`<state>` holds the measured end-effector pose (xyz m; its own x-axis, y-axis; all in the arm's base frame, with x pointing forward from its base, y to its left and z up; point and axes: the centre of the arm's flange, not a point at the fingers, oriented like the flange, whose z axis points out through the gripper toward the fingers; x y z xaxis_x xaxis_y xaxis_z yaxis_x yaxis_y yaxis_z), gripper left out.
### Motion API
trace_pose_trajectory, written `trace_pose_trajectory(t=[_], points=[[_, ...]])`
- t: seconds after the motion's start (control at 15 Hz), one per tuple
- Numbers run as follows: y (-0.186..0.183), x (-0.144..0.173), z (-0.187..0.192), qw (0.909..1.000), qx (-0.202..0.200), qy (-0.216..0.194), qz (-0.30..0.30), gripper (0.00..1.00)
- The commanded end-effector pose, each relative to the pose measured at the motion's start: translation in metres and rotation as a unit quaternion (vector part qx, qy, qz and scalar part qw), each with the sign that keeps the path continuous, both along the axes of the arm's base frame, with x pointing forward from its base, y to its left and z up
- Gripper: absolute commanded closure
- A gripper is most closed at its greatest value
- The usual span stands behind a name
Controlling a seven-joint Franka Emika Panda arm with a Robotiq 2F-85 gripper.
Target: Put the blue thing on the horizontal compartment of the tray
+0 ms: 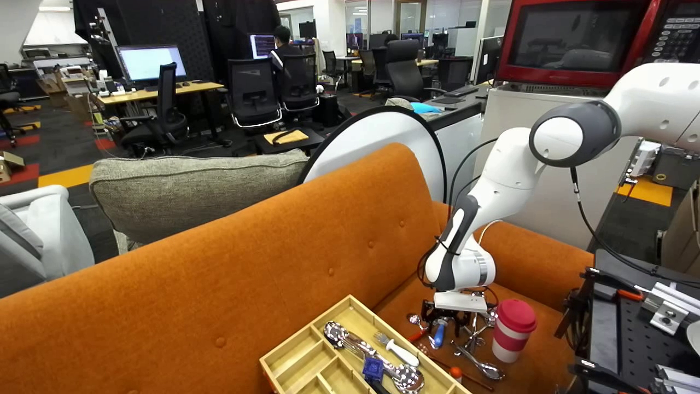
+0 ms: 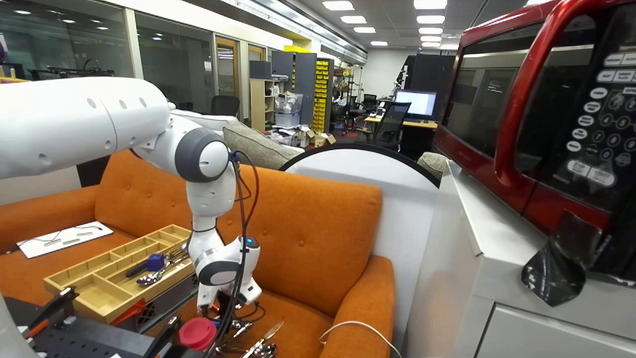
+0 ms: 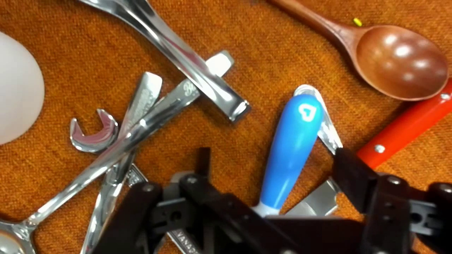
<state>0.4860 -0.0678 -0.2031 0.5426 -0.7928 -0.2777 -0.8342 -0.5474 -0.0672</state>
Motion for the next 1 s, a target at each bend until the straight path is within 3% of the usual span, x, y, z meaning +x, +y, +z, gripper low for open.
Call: trace_pose_trajectory(t=[0.0, 0.53, 0.93], points=[[-0.003, -0.002, -0.002, 0.9996, 0.011, -0.014, -0.023, 0.42], [-0.007, -0.005, -0.004, 0.9993, 0.016, -0.014, -0.03, 0.98], [-0.007, -0.006, 0.02, 0.9984, 0.005, -0.045, -0.033, 0.94]])
